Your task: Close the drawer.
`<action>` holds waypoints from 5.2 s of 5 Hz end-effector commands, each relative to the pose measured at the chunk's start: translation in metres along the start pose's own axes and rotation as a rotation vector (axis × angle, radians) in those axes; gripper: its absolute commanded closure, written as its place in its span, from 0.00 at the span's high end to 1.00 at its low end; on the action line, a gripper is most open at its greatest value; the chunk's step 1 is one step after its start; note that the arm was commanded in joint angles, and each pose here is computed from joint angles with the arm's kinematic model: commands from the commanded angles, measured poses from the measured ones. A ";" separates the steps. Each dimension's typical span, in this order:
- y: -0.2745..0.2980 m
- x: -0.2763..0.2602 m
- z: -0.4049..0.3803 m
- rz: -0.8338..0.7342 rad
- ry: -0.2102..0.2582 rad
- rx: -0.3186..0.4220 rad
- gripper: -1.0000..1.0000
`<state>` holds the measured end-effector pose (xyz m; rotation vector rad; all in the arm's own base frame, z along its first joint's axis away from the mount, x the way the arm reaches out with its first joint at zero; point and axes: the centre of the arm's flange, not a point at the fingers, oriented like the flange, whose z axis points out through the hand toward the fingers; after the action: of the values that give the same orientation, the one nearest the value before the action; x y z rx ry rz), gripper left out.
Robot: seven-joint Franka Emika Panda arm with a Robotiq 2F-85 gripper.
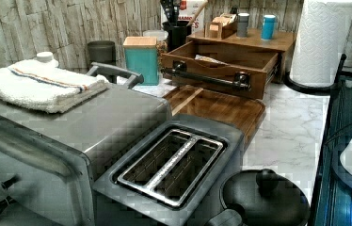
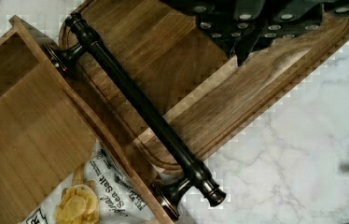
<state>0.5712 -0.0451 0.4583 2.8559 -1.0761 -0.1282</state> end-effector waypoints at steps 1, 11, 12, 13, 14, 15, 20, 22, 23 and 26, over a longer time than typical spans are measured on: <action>-0.025 -0.012 0.008 -0.299 0.018 -0.064 0.00; -0.015 -0.001 0.167 -0.805 0.100 -0.225 0.00; 0.008 0.017 0.177 -0.793 0.073 -0.184 0.00; 0.024 0.027 0.187 -0.759 0.012 -0.130 0.00; 0.029 0.021 0.195 -0.696 0.006 -0.127 0.00; 0.042 0.024 0.200 -0.702 0.011 -0.128 0.00; 0.173 0.124 0.175 -0.763 0.031 -0.189 0.00; 0.273 0.199 0.143 -0.798 0.090 -0.195 0.00; 0.325 0.243 0.138 -0.774 0.094 -0.137 0.00; 0.376 0.219 0.103 -0.688 0.211 -0.220 0.00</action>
<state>0.5496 -0.3351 0.2573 3.0916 0.3064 -0.2684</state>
